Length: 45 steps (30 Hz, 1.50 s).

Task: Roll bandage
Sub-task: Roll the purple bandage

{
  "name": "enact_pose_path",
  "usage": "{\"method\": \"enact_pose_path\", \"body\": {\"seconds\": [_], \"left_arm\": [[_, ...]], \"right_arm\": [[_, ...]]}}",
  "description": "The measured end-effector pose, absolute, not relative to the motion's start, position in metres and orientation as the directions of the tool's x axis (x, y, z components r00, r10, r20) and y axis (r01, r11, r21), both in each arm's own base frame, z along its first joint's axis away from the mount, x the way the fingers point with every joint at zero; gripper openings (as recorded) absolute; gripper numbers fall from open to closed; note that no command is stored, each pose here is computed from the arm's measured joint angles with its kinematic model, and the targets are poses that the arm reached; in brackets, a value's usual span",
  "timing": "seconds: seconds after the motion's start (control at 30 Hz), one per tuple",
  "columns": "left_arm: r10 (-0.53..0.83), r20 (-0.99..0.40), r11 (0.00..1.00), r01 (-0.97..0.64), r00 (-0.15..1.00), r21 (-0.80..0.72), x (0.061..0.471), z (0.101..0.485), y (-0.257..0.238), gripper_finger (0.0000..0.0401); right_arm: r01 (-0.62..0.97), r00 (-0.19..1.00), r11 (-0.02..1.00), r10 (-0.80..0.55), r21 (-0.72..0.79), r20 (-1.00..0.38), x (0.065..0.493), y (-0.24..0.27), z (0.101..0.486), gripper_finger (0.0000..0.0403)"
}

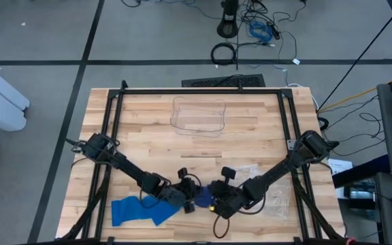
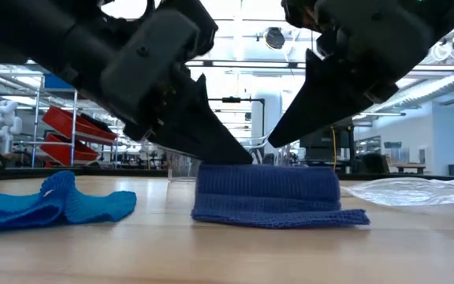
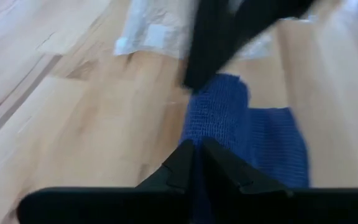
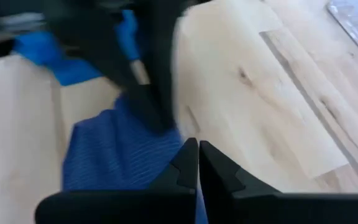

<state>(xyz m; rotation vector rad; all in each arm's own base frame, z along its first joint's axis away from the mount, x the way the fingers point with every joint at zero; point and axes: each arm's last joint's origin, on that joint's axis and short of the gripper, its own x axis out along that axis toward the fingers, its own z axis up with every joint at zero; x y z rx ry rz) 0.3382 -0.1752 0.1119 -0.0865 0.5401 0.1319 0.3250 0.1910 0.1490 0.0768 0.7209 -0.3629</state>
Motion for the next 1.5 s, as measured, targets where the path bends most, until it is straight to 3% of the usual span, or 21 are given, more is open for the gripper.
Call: {"method": "enact_pose_path", "body": {"seconds": [1.17, 1.5], "left_arm": [[-0.020, -0.489, 0.994, -0.035, 0.872, -0.102, 0.332, 0.120, -0.200, 0.0041], [-0.172, -0.450, 0.975, 0.087, 0.876, -0.204, 0.334, 0.126, -0.208, 0.0041]], "right_arm": [[0.328, 0.681, 0.945, -0.237, -0.001, -0.693, 0.322, 0.197, 0.148, 0.0000], [0.279, 0.680, 0.959, -0.157, 0.055, -0.716, 0.316, 0.209, 0.147, 0.0000]]}}
